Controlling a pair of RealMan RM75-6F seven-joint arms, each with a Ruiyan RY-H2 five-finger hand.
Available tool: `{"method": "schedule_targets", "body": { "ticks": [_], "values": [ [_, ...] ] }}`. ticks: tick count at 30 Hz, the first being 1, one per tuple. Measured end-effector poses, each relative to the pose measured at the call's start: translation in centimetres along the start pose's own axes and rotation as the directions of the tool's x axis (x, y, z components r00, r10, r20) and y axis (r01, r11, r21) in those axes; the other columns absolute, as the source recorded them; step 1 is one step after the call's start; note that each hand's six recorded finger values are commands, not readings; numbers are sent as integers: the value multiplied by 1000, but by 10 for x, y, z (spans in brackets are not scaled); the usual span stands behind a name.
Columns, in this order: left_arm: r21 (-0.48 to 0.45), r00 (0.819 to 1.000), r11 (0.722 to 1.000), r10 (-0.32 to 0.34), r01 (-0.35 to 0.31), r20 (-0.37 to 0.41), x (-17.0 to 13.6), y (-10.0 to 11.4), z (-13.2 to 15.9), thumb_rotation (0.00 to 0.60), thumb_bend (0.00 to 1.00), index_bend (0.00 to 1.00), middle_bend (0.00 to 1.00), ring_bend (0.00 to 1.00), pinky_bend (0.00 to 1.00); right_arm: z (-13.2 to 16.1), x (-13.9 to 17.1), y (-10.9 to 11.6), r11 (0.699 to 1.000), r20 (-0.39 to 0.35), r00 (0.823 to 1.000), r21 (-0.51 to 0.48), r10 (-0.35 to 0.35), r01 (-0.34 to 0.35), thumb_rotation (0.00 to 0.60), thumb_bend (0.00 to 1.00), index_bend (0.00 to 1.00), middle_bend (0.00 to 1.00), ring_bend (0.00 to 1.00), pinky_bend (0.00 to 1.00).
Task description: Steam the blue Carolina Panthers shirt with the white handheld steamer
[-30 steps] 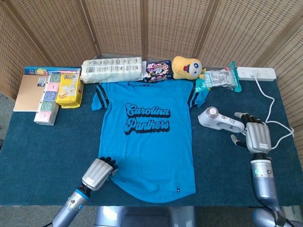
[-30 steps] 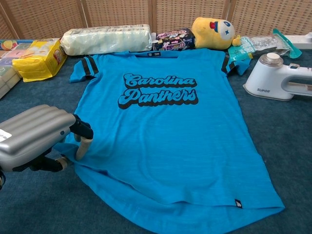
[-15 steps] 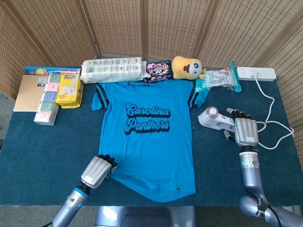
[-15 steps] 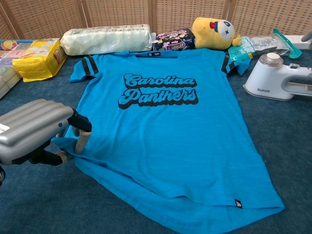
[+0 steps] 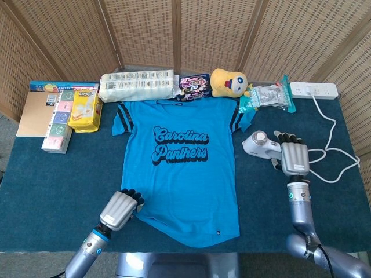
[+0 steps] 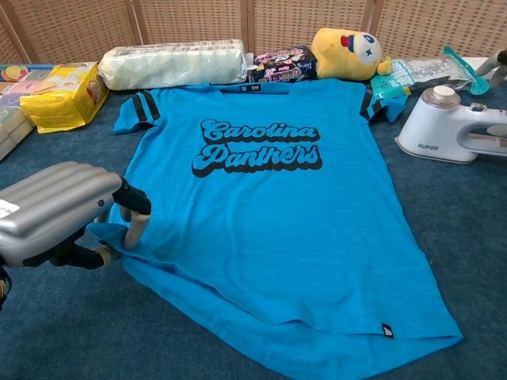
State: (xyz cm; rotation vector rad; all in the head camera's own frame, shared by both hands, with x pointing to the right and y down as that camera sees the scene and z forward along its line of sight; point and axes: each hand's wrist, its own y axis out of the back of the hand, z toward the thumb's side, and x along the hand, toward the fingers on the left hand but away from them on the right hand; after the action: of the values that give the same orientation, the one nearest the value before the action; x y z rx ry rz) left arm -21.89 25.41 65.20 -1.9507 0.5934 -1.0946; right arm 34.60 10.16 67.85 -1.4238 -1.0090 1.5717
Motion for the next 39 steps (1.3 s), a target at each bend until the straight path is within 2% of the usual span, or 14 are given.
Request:
{"method": "schedule_targets", "body": {
  "ticks": [27, 39],
  "values": [
    [1, 1000, 1000, -17, 17, -7, 2, -4, -1, 600, 476, 657, 530, 442, 499, -4, -33, -30, 993, 77, 997, 117, -9, 0, 600, 296, 189, 272, 225, 230],
    [-5, 1000, 1000, -27, 27, -7, 4, -8, -1, 600, 476, 656, 530, 441, 498, -4, -45, -43, 989, 106, 994, 145, -6, -10, 600, 358, 210, 284, 233, 213]
  ]
}}
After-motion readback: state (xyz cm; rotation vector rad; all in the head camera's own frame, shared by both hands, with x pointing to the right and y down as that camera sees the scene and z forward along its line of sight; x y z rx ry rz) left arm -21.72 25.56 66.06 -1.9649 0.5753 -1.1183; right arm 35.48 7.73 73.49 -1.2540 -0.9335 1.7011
